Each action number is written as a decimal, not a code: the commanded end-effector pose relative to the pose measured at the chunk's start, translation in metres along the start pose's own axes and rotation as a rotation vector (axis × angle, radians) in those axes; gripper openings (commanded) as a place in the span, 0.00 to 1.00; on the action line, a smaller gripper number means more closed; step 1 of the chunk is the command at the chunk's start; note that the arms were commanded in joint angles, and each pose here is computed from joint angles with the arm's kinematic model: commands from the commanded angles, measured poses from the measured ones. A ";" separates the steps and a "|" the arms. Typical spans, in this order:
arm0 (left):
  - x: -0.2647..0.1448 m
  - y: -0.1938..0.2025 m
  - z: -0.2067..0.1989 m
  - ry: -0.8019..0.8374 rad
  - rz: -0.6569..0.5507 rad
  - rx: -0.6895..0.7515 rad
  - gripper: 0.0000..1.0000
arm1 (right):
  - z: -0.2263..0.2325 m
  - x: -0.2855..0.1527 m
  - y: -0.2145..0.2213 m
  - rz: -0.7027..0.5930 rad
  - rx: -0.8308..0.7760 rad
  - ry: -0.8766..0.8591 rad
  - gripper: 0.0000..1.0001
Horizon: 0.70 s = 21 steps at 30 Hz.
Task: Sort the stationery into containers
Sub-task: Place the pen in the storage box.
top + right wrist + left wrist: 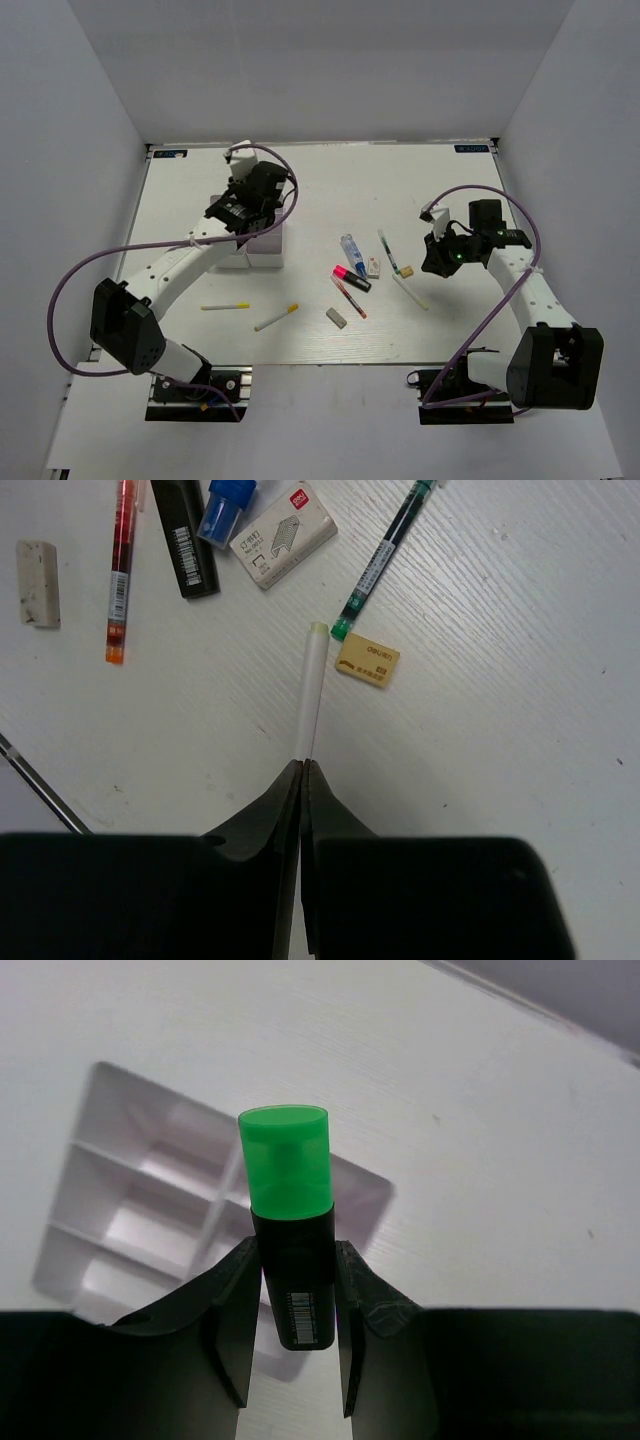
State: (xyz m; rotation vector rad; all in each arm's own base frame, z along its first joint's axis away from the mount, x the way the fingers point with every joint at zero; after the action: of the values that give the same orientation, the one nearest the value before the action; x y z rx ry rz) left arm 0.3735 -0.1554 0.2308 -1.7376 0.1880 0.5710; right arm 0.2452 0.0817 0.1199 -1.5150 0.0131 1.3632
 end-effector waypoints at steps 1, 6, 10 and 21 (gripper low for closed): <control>-0.009 -0.034 0.049 -0.235 -0.110 -0.165 0.00 | 0.002 0.000 -0.006 -0.021 -0.018 -0.025 0.06; 0.001 -0.031 0.090 -0.458 -0.104 -0.232 0.00 | 0.002 0.001 -0.005 -0.021 -0.018 -0.028 0.08; 0.011 -0.017 0.115 -0.650 -0.079 -0.240 0.00 | 0.003 0.002 -0.004 -0.021 -0.019 -0.033 0.08; 0.045 -0.022 0.120 -0.725 -0.115 -0.312 0.00 | 0.003 0.002 -0.001 -0.012 -0.012 -0.028 0.08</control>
State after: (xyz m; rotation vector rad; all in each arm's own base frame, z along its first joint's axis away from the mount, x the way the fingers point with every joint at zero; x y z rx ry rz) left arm 0.3821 -0.0382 0.1726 -1.5849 -0.3870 1.2224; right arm 0.2452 0.0832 0.1186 -1.5068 -0.0003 1.3742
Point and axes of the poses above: each gripper's point midway between its finger pads, its own x axis out along the fingers, its own z axis along the line the jaws close on, y = z × x, the point moved 1 cm from there along -x, back along the fingers, and after that the axes turned 3 degrees about x, right-handed, at the moved point
